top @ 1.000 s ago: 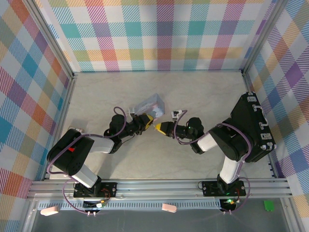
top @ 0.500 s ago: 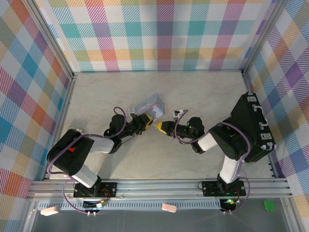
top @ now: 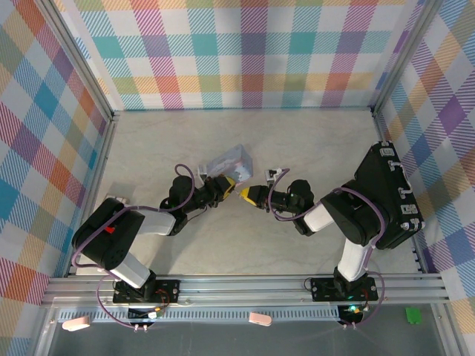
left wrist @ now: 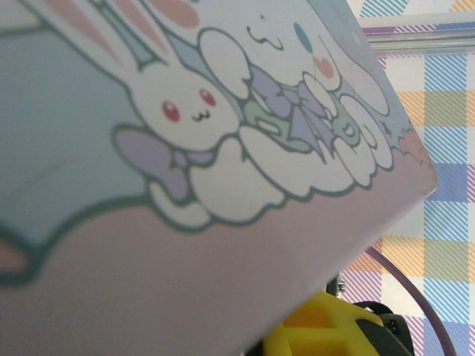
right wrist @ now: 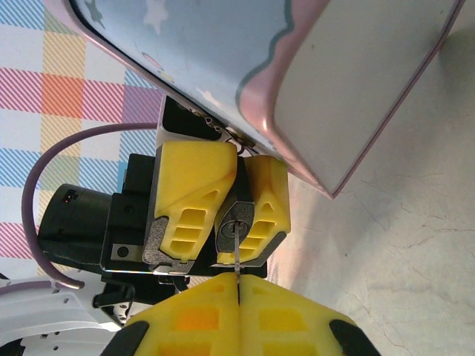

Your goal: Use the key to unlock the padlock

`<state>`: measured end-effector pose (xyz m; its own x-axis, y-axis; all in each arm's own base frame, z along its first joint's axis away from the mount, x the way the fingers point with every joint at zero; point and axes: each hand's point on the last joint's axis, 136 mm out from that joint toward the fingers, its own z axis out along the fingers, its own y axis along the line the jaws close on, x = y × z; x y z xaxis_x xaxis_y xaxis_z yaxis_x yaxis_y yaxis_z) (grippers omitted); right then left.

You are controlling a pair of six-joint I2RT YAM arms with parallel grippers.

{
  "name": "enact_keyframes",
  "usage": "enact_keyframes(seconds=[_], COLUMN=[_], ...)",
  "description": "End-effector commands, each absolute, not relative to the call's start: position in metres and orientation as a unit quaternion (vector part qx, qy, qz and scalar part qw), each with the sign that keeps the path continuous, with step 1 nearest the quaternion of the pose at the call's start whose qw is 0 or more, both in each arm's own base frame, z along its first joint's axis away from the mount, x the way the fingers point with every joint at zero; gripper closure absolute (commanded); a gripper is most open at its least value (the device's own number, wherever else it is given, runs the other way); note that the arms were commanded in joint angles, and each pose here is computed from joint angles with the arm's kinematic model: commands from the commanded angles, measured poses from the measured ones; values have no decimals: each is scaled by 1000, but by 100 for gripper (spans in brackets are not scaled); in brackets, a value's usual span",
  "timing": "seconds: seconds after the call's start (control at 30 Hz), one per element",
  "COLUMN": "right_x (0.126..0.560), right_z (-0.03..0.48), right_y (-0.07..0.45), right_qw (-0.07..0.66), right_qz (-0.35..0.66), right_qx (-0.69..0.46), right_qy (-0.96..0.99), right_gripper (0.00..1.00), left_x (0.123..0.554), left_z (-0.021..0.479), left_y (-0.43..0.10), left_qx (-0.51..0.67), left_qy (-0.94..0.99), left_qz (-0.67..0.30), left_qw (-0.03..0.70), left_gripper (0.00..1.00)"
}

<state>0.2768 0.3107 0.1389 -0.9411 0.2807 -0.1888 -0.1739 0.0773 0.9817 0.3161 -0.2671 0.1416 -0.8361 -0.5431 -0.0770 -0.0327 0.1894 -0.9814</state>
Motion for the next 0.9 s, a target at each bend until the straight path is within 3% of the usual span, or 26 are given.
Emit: enact_keyframes(seconds=[0.0,0.87], right_x=[288,299], right_z=[148,124], right_y=[315,304], right_qw=[191,194], right_qz=[681,660], right_qx=[50,123], right_qy=[705,715], right_gripper=[100,100], left_x=[301,293], left_z=[203,204], left_y=[-289,-298], left_qx=[-94,-81], left_qy=[705,705], left_qz=[-656,-659], left_qw=[252,250], left_gripper=[100,100])
